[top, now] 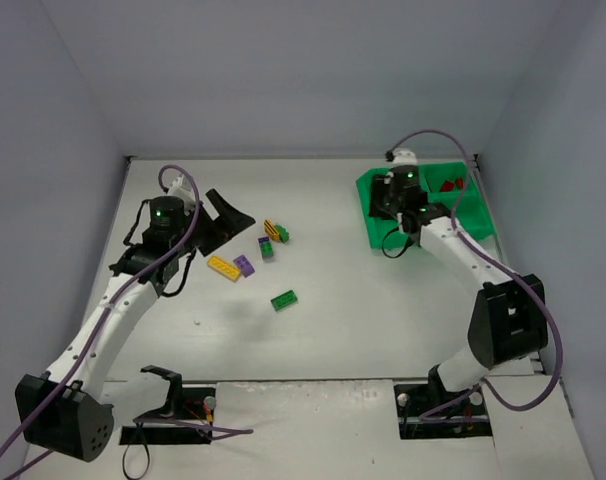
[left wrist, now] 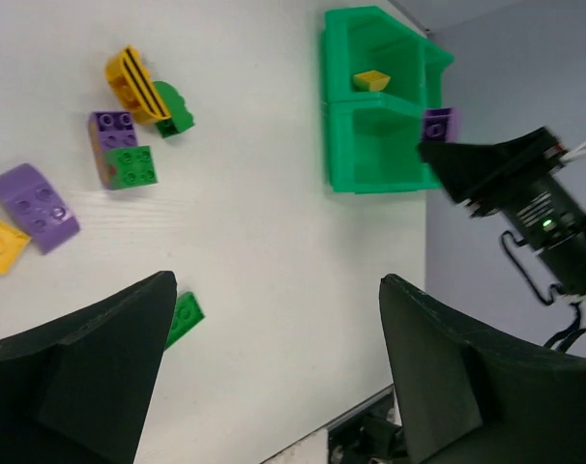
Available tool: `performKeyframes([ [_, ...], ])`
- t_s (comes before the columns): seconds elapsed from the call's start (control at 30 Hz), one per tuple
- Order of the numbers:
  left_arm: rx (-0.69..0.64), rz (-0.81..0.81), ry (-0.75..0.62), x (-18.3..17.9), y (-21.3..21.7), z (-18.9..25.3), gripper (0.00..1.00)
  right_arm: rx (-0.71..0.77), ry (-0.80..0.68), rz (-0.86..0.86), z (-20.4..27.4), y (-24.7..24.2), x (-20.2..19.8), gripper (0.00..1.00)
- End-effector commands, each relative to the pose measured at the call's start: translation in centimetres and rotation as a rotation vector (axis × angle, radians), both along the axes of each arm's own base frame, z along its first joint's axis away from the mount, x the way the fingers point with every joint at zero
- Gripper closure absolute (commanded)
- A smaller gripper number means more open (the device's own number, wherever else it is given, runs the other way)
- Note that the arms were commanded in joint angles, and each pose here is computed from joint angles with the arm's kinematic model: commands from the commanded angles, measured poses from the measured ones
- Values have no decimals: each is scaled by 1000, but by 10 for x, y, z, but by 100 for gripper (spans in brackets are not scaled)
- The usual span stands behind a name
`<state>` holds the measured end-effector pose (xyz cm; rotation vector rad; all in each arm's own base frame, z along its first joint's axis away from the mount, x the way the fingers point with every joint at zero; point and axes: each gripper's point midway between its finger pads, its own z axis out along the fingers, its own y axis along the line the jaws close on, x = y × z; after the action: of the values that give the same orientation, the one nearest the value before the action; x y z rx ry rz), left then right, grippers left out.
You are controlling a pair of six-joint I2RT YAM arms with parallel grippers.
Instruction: Sort the legos into containers by color
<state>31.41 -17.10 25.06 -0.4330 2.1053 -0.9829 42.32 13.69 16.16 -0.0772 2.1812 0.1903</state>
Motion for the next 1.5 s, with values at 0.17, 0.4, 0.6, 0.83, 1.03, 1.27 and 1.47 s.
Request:
performKeyframes([
  [0.17, 217, 5, -71, -20, 30, 4, 20, -63, -88, -490, 37, -175, 26, 100],
  [0.4, 238, -5, -99, -32, 35, 5, 19, -76, 23, -607, -3, -236, 45, 98],
  [0.6, 248, 3, -108, -37, 39, 6, 19, -67, 77, -614, -27, -251, 65, 91],
  [0.83, 258, 19, -80, -38, 42, 2, 19, -44, 120, -595, -43, -247, 66, 58],
  [1.03, 261, 23, -69, -38, 43, 0, 20, -27, 36, -563, -1, -237, 61, 36],
  [1.27, 267, 27, -64, -37, 44, 0, 19, -5, -53, -442, 49, -190, 53, 32],
  [1.47, 297, 75, -22, -39, 54, -6, 19, 22, -133, -101, 89, -68, 38, 59],
])
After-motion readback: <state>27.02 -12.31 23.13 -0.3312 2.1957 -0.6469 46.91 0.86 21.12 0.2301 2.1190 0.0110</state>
